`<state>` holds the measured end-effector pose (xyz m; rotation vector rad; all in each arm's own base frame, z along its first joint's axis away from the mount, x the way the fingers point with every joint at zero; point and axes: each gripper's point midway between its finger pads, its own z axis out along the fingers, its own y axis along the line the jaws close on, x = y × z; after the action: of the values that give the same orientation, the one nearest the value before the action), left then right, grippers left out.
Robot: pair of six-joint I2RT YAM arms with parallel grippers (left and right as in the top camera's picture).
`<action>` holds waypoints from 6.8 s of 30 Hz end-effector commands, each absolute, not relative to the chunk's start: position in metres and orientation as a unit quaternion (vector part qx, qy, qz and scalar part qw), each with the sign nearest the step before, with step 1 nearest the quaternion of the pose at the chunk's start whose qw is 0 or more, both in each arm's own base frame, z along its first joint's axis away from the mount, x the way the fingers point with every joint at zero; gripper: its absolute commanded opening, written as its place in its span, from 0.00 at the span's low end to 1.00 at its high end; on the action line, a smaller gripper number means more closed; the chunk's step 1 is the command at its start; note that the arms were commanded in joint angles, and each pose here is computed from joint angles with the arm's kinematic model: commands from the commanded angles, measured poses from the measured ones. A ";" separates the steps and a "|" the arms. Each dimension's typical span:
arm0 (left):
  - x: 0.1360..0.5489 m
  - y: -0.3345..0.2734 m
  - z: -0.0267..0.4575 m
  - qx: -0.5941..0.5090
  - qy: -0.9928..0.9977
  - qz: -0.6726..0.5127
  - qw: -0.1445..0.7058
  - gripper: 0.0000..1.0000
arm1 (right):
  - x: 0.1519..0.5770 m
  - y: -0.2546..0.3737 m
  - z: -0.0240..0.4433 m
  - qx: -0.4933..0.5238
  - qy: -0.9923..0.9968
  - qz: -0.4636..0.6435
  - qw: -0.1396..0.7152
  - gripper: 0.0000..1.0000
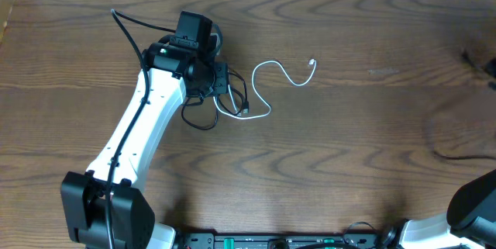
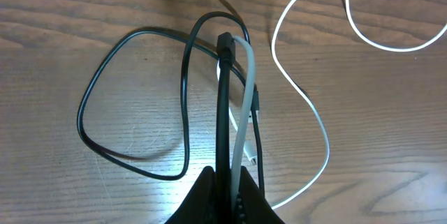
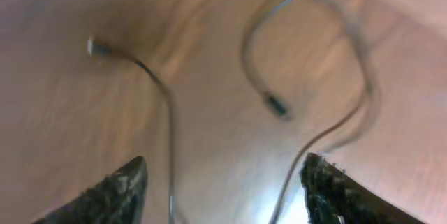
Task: Untangle cables
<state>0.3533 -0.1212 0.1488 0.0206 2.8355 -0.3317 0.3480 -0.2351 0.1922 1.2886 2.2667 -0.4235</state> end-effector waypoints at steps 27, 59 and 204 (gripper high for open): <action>0.319 -0.282 0.208 0.222 0.879 -0.388 0.166 0.60 | 0.381 -0.013 0.171 0.115 0.977 0.086 0.160 0.95; 0.326 -0.159 0.145 0.094 0.980 -0.138 0.108 0.59 | 0.336 0.195 0.081 0.036 0.977 0.166 0.132 0.71; 0.336 -0.085 0.057 -0.024 0.993 -0.089 0.072 0.07 | 0.357 -0.101 0.149 0.223 0.934 0.162 0.228 0.96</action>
<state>0.3364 -0.0865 0.0523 -0.0590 2.9950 -0.2789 0.3540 -0.1279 0.1463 0.7350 2.5225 0.3823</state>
